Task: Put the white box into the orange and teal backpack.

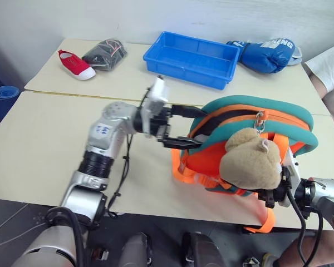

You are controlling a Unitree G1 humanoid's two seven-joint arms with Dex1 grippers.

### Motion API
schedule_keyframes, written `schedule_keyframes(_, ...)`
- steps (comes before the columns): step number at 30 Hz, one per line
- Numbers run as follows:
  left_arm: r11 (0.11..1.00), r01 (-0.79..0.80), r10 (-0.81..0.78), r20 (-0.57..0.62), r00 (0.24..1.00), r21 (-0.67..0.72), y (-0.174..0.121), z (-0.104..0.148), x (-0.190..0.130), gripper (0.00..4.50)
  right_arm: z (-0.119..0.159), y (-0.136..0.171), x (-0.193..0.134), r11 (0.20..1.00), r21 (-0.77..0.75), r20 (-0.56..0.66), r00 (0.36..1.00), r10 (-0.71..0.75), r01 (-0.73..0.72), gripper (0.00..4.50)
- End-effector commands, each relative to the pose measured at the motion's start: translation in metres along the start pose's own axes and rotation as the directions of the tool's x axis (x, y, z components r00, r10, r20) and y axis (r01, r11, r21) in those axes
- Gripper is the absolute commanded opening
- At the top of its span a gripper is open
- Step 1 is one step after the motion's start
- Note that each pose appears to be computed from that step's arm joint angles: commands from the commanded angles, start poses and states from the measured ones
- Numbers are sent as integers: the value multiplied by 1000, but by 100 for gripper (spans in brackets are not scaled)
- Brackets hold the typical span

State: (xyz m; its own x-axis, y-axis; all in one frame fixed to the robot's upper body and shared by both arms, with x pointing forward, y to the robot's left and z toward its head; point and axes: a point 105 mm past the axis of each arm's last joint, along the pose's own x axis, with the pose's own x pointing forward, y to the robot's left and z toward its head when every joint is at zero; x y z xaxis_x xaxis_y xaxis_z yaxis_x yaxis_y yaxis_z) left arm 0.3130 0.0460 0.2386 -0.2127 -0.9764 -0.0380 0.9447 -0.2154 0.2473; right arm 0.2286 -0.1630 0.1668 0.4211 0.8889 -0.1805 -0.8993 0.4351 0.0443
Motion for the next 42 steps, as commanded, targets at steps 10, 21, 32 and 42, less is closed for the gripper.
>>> schedule_keyframes(10, 928, 73, -89, 28, 996, 365, -43, 42, 1, 448, 13, 0, 15, 999, -35, 10, 999, 35, -35, 5)
schedule_keyframes(21, 720, -64, -56, 150, 987, 691, -25, 52, 46, 448, 11, 1, 14, 997, -13, -20, 997, 75, -75, 5)
schedule_keyframes(32, 676, 32, -178, 121, 976, 737, -27, 46, 70, 302, 10, 1, 17, 997, -18, -15, 997, 81, -81, 5)
schedule_keyframes(42, 736, -28, -109, 160, 981, 676, -15, 48, 56, 27, -3, 3, 13, 999, 6, -11, 999, 50, -50, 5)
